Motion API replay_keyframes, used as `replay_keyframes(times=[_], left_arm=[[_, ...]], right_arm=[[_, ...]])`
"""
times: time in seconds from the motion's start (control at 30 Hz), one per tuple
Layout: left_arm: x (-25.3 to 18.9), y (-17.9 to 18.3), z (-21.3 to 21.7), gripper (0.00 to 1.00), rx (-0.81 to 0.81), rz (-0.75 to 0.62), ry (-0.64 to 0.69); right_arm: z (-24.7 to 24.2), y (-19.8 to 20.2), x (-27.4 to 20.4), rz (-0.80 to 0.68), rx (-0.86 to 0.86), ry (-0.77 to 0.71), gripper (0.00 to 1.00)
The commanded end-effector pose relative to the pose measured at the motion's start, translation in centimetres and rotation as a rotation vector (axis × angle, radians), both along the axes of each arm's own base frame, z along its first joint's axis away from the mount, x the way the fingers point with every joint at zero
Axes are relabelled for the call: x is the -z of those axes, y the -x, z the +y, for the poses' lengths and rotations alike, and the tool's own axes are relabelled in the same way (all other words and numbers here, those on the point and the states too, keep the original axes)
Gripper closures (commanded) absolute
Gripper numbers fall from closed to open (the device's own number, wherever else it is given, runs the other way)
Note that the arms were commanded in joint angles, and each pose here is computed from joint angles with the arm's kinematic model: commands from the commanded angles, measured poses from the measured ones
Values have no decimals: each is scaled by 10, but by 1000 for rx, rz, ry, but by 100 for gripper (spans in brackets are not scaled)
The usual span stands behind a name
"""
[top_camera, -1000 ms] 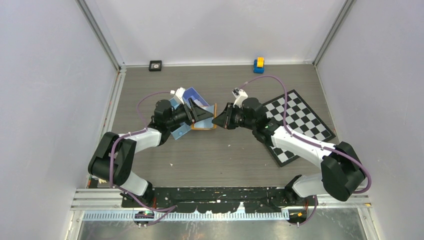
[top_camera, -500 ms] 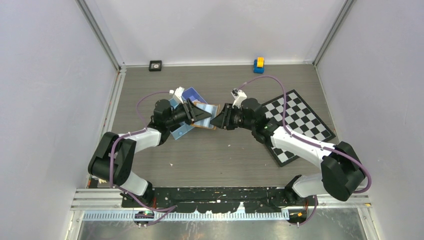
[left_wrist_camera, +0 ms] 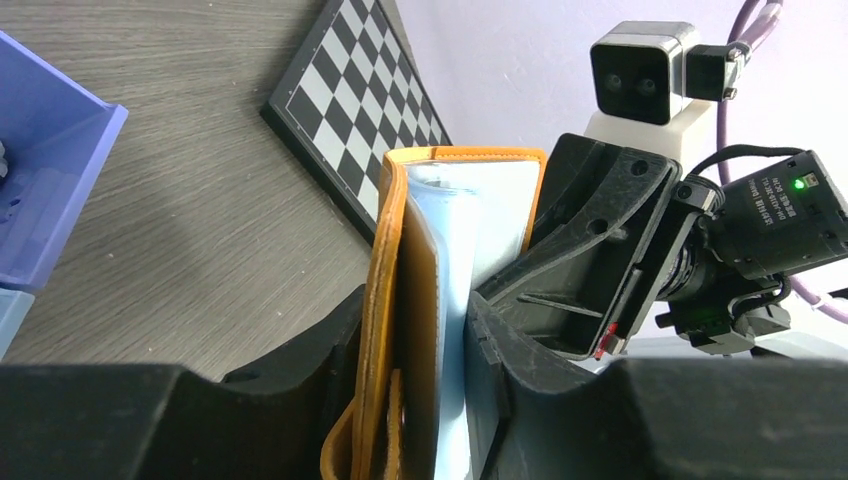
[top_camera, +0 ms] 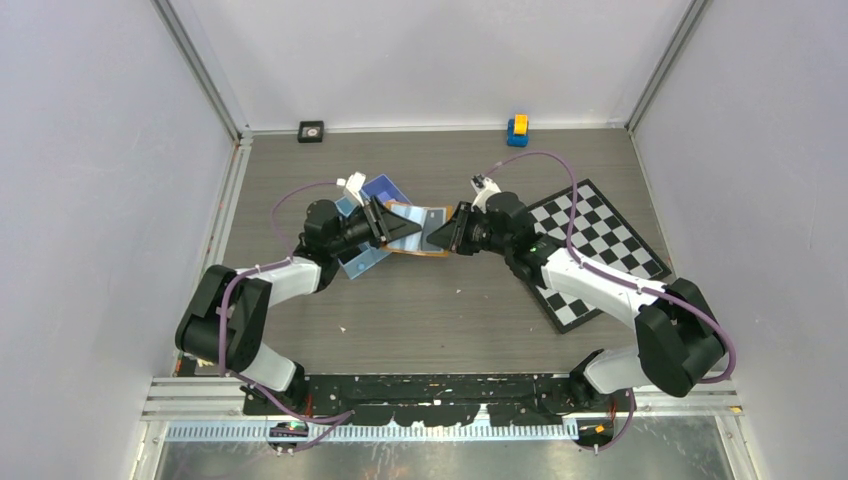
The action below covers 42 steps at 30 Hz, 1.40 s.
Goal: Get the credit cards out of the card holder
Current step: Remove the credit card from the card holder.
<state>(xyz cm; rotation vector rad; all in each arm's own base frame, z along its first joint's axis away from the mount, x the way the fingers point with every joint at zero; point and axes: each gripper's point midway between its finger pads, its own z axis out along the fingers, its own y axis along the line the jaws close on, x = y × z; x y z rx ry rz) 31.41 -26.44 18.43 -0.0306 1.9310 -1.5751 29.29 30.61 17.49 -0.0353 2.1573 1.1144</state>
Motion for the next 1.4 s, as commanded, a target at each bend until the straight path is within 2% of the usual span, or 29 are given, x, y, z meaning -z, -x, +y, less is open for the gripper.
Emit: replay_keyframes(times=[0.0, 0.07, 0.27, 0.3, 0.6, 0.8, 0.9, 1.1, 1.37], left_arm=[[-26, -2, 11, 67, -23, -82, 60], [-23, -5, 18, 55, -47, -67, 67], [-21, -7, 27, 7, -91, -65, 57], [-22, -7, 27, 1, -87, -68, 53], [-13, 1, 2, 0, 2, -61, -39], [-7, 10, -8, 0, -10, -127, -270], [-6, 13, -12, 0, -18, -146, -344], [6, 12, -14, 0, -18, -106, -396], [16, 5, 4, 0, -114, -66, -489]], right_arm=[[-4, -10, -22, -49, 33, -55, 89], [-4, -10, -22, -48, 33, -59, 94], [-2, -10, -23, -47, 17, -61, 97], [-1, -9, -23, -46, 14, -59, 97], [0, -8, -25, -51, -3, -40, 98], [4, -9, -18, -38, -1, 19, 98], [5, -8, -16, -47, 4, 47, 98], [8, -2, -19, -82, 9, 100, 98], [24, 15, -25, -160, -50, 161, 99]])
